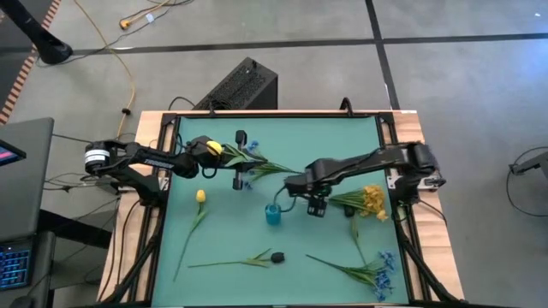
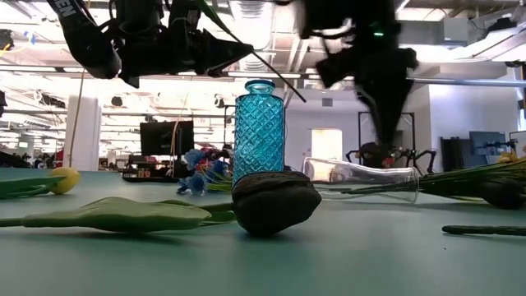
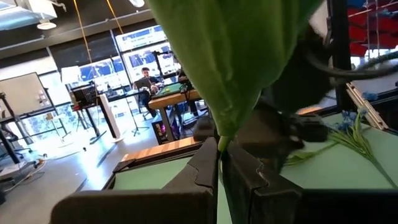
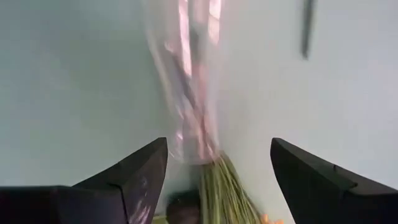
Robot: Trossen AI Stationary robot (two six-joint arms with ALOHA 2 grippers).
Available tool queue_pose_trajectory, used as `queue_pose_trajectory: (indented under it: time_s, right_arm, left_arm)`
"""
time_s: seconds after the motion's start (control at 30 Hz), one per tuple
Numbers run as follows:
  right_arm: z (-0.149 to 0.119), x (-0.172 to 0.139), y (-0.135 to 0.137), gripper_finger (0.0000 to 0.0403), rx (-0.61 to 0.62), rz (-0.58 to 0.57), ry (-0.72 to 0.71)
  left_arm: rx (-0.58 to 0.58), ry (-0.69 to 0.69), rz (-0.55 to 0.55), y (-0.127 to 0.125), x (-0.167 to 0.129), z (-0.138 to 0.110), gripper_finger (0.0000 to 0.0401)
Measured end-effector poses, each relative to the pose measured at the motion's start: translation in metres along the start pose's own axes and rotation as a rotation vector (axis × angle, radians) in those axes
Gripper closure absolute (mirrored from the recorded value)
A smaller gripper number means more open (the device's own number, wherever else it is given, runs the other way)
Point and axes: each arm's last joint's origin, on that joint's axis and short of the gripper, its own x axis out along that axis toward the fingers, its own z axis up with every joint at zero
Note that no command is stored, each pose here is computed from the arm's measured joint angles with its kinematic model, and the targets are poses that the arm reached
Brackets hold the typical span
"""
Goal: Sort flowers into vase by color
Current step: Put the top yellow tulip into the transparent vase
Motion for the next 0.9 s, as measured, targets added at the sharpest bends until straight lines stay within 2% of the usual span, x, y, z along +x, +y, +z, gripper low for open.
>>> queue_pose_trajectory:
  time_s: [0.17,0.27,0.4,0.67,0.9]
  right_arm:
    - [-0.059,0.013,-0.011,0.0092,0.093,0.018,-0.048]
    - [-0.084,0.015,-0.012,0.0092,0.120,0.058,-0.119]
    - [-0.108,0.016,-0.013,0.0092,0.136,0.058,-0.115]
    - [-0.133,0.034,-0.011,0.0092,0.025,-0.027,0.003]
    - [-0.139,0.055,-0.017,0.0106,0.035,-0.052,0.047]
  left_arm:
    - [-0.003,0.002,-0.016,-0.001,0.000,0.000,0.0401]
    - [-0.003,0.003,-0.021,-0.001,0.000,-0.001,0.0401]
    - [-0.007,0.005,-0.021,-0.001,0.000,-0.001,0.0401]
    - [-0.009,0.004,-0.021,-0.001,0.000,-0.001,0.0401]
    - [-0.008,0.003,-0.020,-0.001,0.000,-0.001,0.0401]
